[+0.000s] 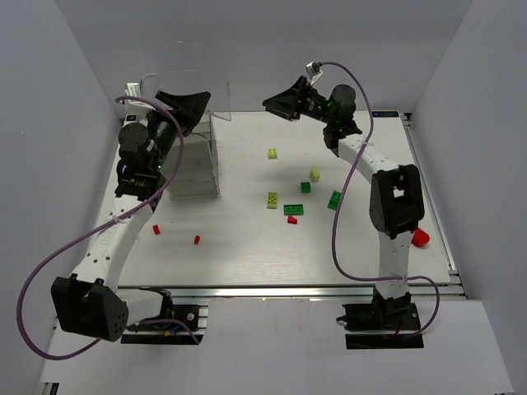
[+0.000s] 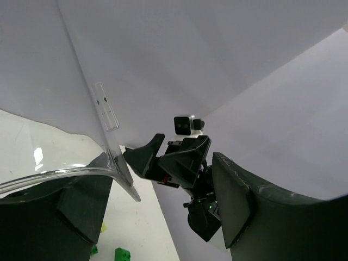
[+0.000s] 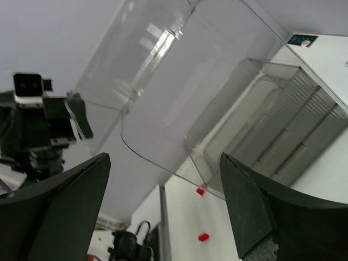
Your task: Sort the legos into containers by color
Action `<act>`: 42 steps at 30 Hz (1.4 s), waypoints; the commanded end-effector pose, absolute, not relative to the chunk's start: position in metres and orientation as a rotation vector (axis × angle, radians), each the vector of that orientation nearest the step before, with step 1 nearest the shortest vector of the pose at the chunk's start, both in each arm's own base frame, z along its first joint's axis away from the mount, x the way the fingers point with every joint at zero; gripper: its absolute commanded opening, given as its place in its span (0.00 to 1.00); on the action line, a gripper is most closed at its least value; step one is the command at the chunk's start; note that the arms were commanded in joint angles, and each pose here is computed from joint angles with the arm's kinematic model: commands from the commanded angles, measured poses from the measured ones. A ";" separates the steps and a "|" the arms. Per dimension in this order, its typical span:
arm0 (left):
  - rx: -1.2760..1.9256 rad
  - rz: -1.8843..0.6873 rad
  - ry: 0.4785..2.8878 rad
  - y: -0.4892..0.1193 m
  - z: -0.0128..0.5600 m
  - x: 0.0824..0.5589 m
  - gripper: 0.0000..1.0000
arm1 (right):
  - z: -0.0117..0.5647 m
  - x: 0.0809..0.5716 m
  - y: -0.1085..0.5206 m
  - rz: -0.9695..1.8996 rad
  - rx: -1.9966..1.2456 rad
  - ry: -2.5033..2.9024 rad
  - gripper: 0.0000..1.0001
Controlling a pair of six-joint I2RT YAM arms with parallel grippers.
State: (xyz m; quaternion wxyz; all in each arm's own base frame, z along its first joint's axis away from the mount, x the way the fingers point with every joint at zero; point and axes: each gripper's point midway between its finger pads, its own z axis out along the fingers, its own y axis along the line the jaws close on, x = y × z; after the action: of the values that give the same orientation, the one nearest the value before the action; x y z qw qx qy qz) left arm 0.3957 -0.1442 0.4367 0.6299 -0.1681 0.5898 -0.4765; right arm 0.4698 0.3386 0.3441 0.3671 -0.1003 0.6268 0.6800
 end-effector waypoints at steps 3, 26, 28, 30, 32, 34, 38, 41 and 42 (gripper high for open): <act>-0.386 -1.121 1.196 -0.134 0.476 0.376 0.81 | 0.358 0.447 0.322 1.631 -0.492 1.539 0.82; -0.516 -1.178 1.126 -0.121 0.483 0.382 0.45 | 0.316 0.428 0.302 1.455 -0.580 1.655 0.68; -0.526 -1.173 1.122 -0.117 0.483 0.383 0.40 | 0.316 0.428 0.302 1.456 -0.580 1.656 0.68; -0.529 -1.182 1.113 -0.117 0.486 0.382 0.38 | 0.315 0.429 0.302 1.454 -0.578 1.658 0.68; -0.537 -1.190 1.108 -0.116 0.486 0.381 0.35 | 0.316 0.430 0.300 1.447 -0.577 1.659 0.67; -0.545 -1.196 1.092 -0.115 0.490 0.380 0.31 | 0.314 0.428 0.302 1.443 -0.588 1.667 0.67; -0.568 -1.221 1.073 -0.113 0.494 0.377 0.21 | 0.309 0.431 0.300 1.411 -0.603 1.686 0.63; -0.622 -1.220 1.033 -0.104 0.495 0.376 0.20 | 0.305 0.430 0.301 1.396 -0.619 1.695 0.62; -0.634 -1.222 1.026 -0.102 0.493 0.375 0.20 | 0.304 0.431 0.300 1.389 -0.618 1.698 0.62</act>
State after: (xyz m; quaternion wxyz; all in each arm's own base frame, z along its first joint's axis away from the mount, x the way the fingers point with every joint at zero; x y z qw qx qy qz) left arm 0.4031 -0.1109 0.4435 0.6258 -0.2911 0.5234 -0.4998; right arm 0.4356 0.3036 0.2786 0.3858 -0.2178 0.6946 0.5668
